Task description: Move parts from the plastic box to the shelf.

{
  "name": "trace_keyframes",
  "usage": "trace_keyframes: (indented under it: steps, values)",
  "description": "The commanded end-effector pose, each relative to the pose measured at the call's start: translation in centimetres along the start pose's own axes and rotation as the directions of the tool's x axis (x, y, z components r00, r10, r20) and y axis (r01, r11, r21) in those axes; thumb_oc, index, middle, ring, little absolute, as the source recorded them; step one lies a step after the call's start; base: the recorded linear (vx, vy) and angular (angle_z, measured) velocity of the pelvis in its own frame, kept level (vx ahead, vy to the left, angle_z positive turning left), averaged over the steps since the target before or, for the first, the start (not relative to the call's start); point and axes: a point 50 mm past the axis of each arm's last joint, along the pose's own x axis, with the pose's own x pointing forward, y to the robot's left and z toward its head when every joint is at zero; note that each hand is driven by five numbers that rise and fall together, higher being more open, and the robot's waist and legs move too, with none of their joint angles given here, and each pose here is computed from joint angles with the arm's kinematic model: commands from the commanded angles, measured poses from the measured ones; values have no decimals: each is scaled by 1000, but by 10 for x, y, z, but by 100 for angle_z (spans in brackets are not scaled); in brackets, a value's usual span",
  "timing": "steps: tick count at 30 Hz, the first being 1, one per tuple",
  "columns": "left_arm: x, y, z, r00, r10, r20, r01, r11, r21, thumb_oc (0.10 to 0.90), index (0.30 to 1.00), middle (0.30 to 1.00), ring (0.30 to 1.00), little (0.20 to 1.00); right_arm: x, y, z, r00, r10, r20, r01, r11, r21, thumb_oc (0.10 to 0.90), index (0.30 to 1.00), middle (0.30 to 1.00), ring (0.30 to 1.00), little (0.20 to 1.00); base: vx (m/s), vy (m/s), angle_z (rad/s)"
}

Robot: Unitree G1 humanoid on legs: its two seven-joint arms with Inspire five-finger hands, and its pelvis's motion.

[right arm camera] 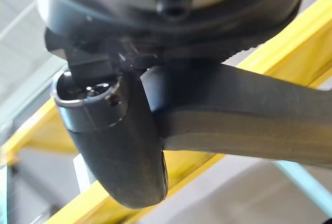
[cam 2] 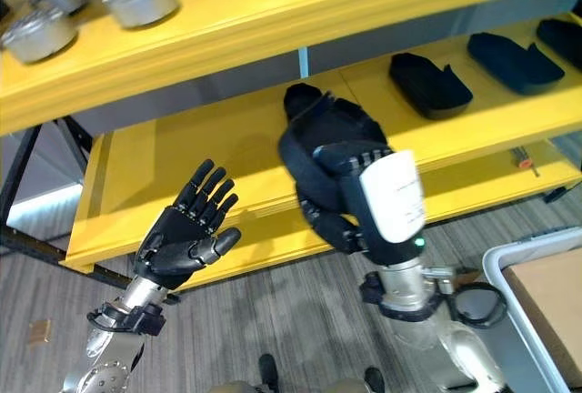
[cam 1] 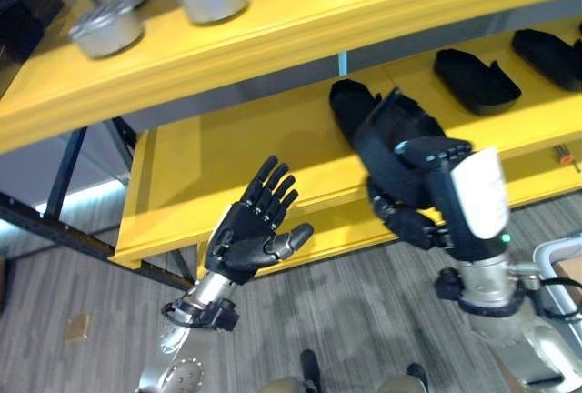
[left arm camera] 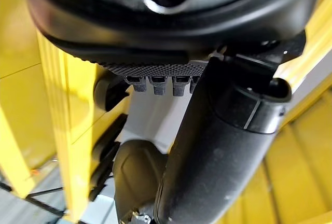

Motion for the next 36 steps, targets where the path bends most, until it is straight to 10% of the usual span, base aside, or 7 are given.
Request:
trace_keyframes:
  steps: [1,36]
  values:
    - [13,-18,39,970,-145,197,125,986,110,900,1000,1000,1000,1000,39,-22,19,954,-201,222,203,979,14,400,300,300,300,300,-28,170,-21]
    - [34,-33,22,970,-136,200,143,989,-22,900,1000,1000,1000,1000,42,13,44,826,125,550,-124,991,-39,400,300,300,300,300,110,18,19]
